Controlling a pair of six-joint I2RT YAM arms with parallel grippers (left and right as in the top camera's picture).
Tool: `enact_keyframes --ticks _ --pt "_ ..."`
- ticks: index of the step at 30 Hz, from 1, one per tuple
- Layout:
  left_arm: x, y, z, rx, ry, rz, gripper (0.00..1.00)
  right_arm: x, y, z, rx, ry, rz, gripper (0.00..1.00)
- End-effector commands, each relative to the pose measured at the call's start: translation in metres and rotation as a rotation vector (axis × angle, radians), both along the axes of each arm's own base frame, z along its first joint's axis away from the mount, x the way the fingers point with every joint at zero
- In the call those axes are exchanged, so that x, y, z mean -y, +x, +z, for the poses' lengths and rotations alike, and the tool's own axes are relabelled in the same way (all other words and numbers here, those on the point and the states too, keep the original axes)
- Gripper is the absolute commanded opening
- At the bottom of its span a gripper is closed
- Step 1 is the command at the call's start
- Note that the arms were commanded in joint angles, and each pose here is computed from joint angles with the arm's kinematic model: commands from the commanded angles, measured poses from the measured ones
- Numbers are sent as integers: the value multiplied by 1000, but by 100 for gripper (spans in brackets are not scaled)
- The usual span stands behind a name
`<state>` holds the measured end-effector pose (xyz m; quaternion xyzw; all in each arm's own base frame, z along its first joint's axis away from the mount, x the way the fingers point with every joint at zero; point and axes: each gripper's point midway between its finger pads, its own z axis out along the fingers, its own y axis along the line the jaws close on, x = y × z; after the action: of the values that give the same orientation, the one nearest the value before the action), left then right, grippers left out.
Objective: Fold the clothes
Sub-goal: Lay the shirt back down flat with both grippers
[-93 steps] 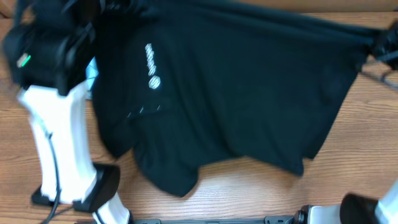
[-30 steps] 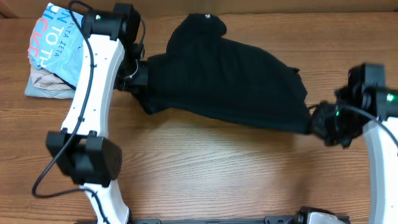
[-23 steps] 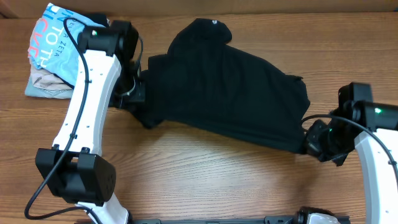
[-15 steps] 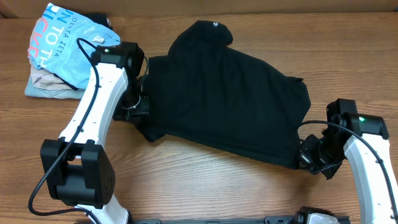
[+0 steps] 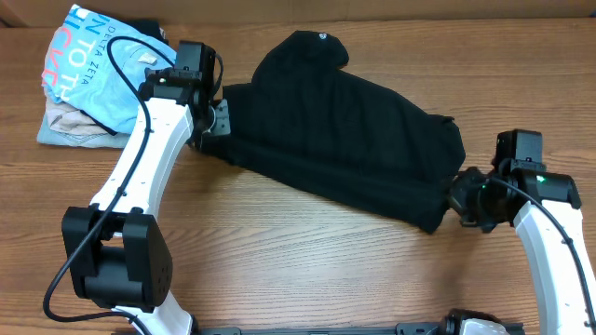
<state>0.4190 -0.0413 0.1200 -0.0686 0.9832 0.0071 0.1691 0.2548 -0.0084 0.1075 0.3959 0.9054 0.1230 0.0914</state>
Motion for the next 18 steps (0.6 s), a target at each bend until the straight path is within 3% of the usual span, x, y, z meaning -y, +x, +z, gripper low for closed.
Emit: enact_keyframes --ticks 1,6,9,14,16,18 --pt "-2 6 7 60 19 17 4 11 12 -1 30 -56 -19 4" --pt "0 20 6 104 10 16 5 15 27 -14 32 -64 -11 4" --pt "1 25 -1 103 10 16 15 16 35 -27 17 -65 2 4" --pt "3 37 -14 114 9 16 50 18 45 -51 -24 -58 2 4" --pt "3 42 -20 118 8 16 70 18 47 -59 -37 -56 3 11" --pt "4 46 -25 123 12 7 84 18 50 -63 -36 -56 6 27"
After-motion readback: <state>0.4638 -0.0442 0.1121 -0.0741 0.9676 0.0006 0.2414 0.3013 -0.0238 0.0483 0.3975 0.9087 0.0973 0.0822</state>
